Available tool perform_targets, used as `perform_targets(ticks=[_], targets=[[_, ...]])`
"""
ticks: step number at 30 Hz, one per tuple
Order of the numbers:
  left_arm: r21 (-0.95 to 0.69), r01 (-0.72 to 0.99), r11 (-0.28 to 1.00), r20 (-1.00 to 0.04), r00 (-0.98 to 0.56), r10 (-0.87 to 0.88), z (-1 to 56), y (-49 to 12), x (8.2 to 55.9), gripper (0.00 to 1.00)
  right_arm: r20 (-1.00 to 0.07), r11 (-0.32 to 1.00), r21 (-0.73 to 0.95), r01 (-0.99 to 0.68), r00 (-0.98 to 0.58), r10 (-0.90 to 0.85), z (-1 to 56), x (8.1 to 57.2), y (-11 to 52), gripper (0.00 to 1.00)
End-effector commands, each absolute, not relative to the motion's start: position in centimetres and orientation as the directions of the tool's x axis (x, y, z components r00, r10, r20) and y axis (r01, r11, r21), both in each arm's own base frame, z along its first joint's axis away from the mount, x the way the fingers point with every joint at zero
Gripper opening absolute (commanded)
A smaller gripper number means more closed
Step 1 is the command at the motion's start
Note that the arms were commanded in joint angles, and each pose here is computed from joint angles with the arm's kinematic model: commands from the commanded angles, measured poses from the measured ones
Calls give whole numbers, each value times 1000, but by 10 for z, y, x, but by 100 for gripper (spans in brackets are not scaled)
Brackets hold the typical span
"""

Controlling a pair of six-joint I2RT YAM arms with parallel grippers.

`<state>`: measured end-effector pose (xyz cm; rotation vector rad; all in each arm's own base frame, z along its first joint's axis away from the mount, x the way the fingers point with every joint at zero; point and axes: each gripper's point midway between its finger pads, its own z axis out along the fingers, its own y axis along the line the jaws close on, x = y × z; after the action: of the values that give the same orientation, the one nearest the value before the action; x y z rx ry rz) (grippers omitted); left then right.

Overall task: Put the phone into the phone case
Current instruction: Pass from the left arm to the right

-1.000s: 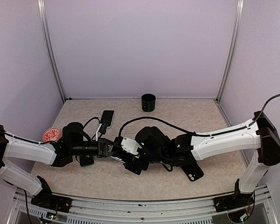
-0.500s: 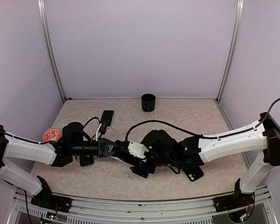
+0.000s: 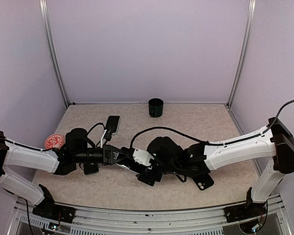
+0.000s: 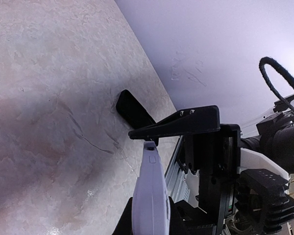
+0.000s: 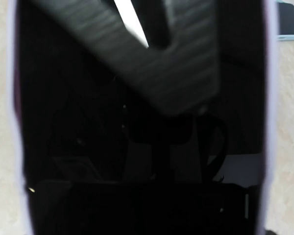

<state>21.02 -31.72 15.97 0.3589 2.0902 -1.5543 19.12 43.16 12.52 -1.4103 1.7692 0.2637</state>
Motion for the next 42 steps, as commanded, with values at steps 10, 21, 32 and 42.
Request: perform_targets(ticks=[10, 21, 32, 42], targets=[[-786, 568, 243, -605, -788, -115, 192, -323, 213, 0, -685, 295, -305, -905, -7, -729, 126, 196, 446, 78], [-787, 562, 254, -604, -787, -128, 192, -320, 217, 22, -701, 318, -260, -912, -49, -711, 131, 196, 448, 54], [-771, 520, 367, -619, -748, -240, 204, -287, 240, 74, -707, 455, -250, -854, -160, -689, 135, 224, 436, 52], [-747, 405, 527, -645, -632, -429, 216, -214, 261, 79, -705, 639, -157, -753, -368, -607, 123, 279, 439, 51]])
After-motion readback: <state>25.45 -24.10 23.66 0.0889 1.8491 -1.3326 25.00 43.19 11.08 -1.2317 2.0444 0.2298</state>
